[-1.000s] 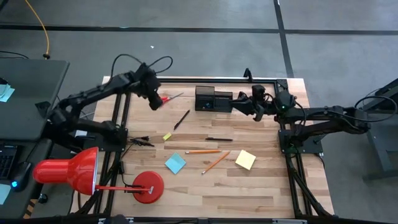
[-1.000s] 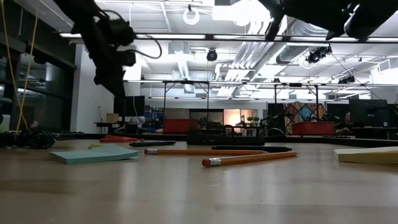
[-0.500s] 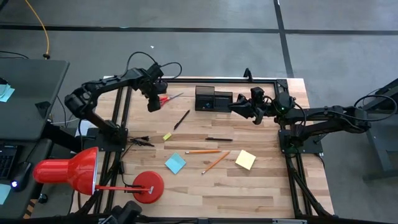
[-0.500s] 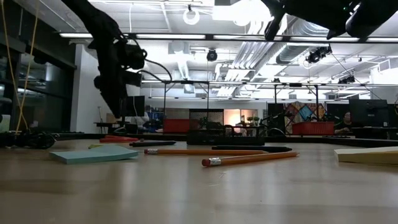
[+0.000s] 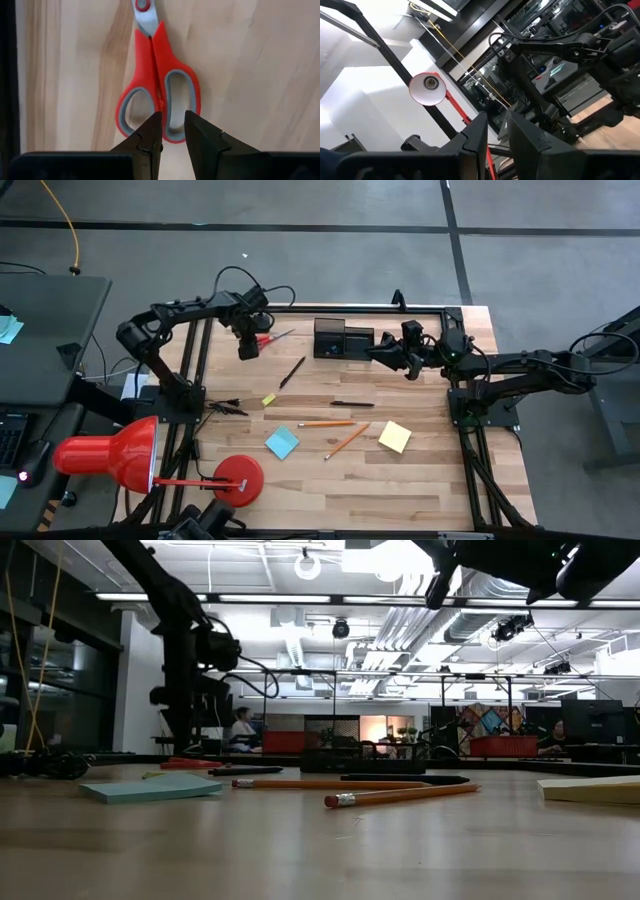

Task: Pick and place office supplies into organizer
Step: Put the orange scissors in the black desk organizer

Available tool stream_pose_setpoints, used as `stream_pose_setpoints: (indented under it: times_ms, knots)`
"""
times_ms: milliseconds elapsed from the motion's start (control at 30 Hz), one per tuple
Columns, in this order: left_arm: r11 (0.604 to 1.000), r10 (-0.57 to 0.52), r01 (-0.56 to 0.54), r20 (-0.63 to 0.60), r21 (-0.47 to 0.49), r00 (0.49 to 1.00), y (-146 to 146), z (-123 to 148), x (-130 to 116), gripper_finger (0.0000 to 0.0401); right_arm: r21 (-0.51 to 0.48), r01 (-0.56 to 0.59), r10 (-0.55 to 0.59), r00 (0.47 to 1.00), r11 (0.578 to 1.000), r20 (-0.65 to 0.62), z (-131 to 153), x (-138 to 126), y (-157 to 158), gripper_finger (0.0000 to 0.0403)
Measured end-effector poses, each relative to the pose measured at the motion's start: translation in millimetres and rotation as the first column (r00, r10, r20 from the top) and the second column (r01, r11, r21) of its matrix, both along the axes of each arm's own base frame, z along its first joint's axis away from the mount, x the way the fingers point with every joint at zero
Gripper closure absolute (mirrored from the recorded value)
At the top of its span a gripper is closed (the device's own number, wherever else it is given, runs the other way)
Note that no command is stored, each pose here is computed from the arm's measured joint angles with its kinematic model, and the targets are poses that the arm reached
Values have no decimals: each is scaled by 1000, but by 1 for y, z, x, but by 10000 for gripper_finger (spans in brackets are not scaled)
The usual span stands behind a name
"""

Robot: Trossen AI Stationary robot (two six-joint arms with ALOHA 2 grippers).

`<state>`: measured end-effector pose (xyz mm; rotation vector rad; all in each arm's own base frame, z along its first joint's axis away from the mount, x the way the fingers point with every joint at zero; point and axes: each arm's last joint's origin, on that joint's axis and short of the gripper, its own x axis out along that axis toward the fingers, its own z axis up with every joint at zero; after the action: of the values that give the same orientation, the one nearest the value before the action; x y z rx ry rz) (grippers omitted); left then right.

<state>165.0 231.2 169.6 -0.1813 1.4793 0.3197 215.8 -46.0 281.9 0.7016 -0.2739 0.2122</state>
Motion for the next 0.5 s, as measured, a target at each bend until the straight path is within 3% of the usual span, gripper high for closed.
stream_pose_setpoints:
  times_ms: [500]
  knots:
    - [1000, 6, -5, -43, 27, 999, 6, -7, -2, 327, 2, 7, -7, 1000, 1000, -4, 0, 0, 0, 336]
